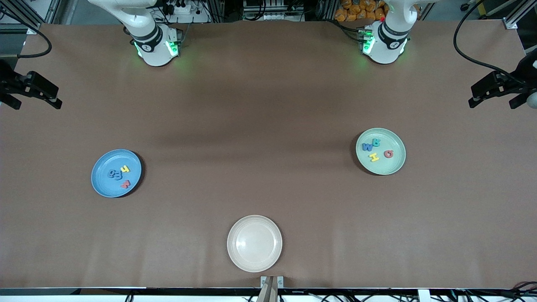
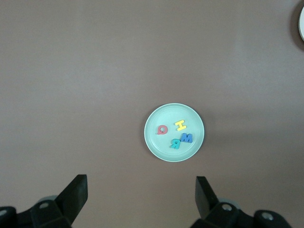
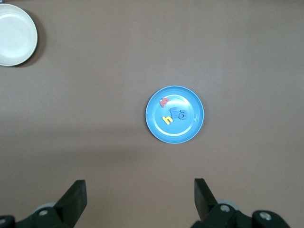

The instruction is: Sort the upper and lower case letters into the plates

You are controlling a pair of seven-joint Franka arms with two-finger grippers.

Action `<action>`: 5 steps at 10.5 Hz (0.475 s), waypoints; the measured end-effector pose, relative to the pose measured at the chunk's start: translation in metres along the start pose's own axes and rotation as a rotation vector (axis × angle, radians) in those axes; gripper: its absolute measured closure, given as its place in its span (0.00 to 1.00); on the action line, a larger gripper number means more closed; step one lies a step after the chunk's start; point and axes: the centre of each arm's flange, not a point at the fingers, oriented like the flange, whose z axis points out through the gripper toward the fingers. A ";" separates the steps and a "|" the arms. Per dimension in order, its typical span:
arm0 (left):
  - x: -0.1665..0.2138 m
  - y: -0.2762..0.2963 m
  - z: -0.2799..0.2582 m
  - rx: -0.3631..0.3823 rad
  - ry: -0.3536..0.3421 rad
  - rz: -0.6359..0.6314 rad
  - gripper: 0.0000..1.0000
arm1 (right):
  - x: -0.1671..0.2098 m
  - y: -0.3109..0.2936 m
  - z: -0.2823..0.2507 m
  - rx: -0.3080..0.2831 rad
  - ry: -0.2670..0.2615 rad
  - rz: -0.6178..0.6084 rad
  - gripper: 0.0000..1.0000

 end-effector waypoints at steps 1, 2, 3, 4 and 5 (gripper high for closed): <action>0.000 -0.003 0.000 0.000 0.000 -0.005 0.00 | 0.000 0.000 0.000 0.000 0.000 0.000 0.00; 0.000 -0.005 0.000 0.000 0.000 -0.009 0.00 | 0.000 0.000 0.000 0.000 0.000 0.000 0.00; 0.000 -0.009 0.000 -0.001 0.000 -0.014 0.00 | 0.000 0.000 0.000 0.000 0.000 0.000 0.00; 0.000 -0.010 0.000 -0.002 0.000 -0.015 0.00 | 0.000 0.000 0.000 0.000 0.000 -0.001 0.00; 0.000 -0.011 0.000 -0.003 0.000 -0.017 0.00 | 0.000 0.000 0.000 0.000 0.000 -0.001 0.00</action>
